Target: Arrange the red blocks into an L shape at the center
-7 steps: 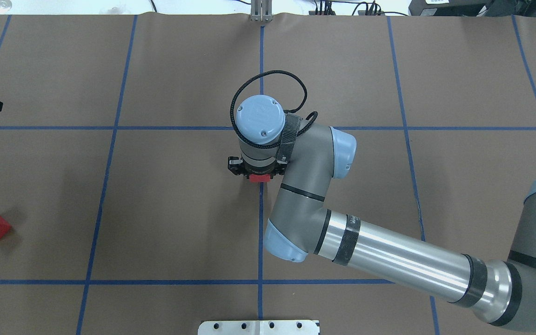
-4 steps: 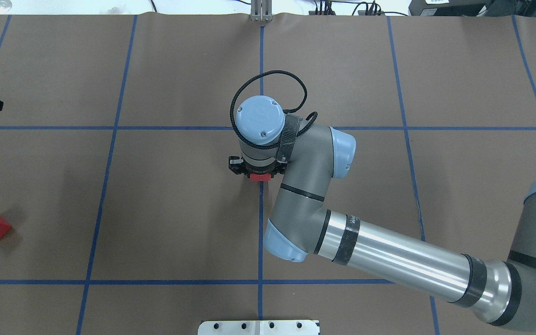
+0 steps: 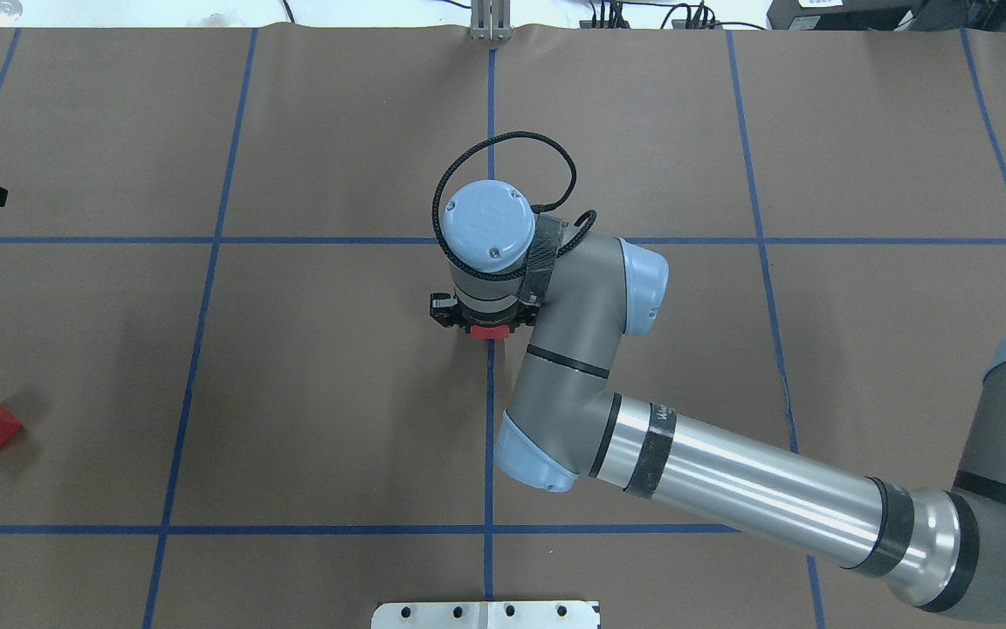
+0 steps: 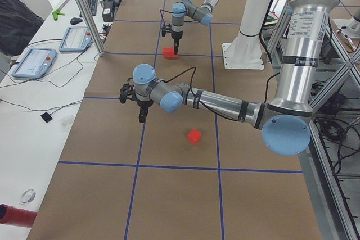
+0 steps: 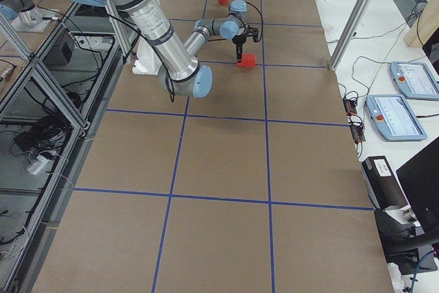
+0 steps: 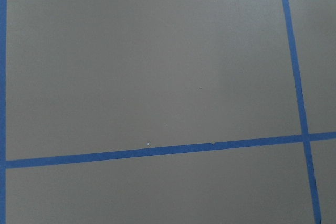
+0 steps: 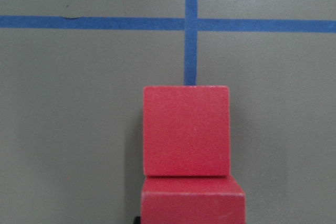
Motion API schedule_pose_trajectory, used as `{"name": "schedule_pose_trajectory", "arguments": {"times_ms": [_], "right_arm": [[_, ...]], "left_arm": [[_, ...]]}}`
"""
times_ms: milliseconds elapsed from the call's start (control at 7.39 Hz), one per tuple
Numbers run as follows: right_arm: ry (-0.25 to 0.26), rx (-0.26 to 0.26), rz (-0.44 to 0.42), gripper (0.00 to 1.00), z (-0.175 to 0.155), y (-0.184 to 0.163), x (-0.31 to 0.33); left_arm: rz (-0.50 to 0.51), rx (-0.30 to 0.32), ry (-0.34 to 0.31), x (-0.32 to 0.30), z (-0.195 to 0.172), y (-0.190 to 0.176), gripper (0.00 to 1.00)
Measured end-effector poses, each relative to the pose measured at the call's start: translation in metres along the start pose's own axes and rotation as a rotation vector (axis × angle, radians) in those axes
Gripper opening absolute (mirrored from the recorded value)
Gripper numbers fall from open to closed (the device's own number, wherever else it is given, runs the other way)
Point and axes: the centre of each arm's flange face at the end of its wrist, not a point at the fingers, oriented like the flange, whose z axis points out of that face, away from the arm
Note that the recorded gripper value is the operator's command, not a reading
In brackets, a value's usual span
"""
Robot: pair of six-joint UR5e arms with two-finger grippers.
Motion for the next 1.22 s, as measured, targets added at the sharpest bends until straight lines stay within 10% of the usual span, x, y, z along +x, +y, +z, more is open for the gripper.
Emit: {"name": "schedule_pose_trajectory", "arguments": {"times_ms": [541, 1218], "right_arm": [[-0.03, 0.021, 0.003, 0.98, -0.011, -0.01, -0.001], [-0.079, 0.057, 0.083, 0.99, -0.066, -0.082, 0.065]], "left_arm": [[-0.002, 0.006, 0.0, -0.003, -0.006, 0.009, 1.0], [-0.139, 0.088, -0.064, -0.06, -0.042, 0.16, 1.0]]}}
